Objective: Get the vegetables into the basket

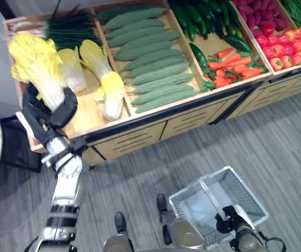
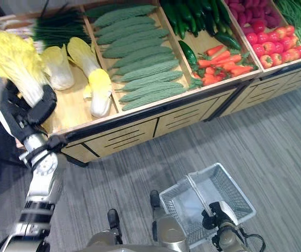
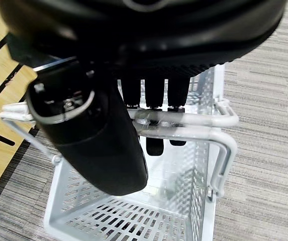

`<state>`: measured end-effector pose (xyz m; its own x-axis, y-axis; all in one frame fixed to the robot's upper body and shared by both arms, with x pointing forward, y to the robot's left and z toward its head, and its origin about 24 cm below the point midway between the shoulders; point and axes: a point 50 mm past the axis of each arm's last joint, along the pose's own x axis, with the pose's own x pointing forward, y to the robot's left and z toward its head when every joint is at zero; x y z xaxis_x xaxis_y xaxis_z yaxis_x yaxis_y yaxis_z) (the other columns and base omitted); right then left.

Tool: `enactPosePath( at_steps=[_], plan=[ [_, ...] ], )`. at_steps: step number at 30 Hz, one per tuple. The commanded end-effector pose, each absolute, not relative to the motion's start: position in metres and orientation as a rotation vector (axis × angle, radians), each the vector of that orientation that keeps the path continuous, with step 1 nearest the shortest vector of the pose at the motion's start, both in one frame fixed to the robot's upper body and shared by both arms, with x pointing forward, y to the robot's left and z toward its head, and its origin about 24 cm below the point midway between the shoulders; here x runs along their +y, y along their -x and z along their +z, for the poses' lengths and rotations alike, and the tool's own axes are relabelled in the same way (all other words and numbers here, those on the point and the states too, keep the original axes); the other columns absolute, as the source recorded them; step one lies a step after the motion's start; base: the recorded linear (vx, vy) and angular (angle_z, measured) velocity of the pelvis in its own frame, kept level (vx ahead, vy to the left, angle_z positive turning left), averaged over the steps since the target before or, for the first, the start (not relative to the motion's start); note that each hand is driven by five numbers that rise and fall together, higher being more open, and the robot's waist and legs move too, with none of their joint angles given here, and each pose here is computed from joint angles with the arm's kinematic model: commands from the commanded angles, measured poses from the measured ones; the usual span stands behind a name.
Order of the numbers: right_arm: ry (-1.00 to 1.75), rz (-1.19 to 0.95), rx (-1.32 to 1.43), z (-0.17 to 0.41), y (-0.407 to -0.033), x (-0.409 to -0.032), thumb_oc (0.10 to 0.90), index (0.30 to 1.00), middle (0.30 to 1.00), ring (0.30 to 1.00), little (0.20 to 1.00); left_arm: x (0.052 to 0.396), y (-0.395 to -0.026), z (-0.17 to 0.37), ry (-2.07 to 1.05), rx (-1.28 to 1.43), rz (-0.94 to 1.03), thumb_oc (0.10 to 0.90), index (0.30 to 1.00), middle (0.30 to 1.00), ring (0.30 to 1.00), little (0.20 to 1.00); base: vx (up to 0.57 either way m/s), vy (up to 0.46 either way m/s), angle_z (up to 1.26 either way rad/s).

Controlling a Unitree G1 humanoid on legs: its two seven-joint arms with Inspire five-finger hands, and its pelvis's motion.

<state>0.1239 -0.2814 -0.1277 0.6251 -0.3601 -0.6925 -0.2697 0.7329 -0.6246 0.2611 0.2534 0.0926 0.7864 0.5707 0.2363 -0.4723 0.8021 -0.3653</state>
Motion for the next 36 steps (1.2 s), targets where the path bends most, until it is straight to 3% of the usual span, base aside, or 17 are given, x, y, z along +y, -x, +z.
enactPosePath(
  at_steps=[1,8,17,25,36],
  plan=[
    [0.827,-0.077,0.937,-0.121,-0.114,-0.305,0.4,0.3,0.3,0.3,0.3,0.245,-0.269,0.128,0.355,-0.525,0.2,0.4,0.3,0.3,0.3,0.3,-0.01,0.032,0.02],
    [0.797,-0.079,0.959,-0.121,-0.11,-0.309,0.4,0.3,0.3,0.3,0.3,0.232,-0.256,0.093,0.308,-0.331,-0.045,0.4,0.3,0.3,0.3,0.3,-0.01,0.041,0.08],
    [0.715,-0.18,1.01,-0.122,-0.099,-0.318,0.4,0.3,0.3,0.3,0.3,0.222,-0.263,0.104,0.229,-0.331,-0.189,0.4,0.3,0.3,0.3,0.3,-0.01,0.132,-0.01],
    [0.674,-0.189,0.979,-0.123,-0.102,-0.309,0.4,0.3,0.3,0.3,0.3,0.222,-0.279,0.119,0.1,-0.363,-0.198,0.4,0.3,0.3,0.3,0.3,-0.14,0.19,-0.68],
    [0.658,-0.227,0.989,-0.123,-0.102,-0.312,0.4,0.3,0.3,0.3,0.3,0.239,-0.271,0.111,0.077,-0.335,-0.134,0.4,0.3,0.3,0.3,0.3,-0.03,-0.033,-0.73]
  ],
)
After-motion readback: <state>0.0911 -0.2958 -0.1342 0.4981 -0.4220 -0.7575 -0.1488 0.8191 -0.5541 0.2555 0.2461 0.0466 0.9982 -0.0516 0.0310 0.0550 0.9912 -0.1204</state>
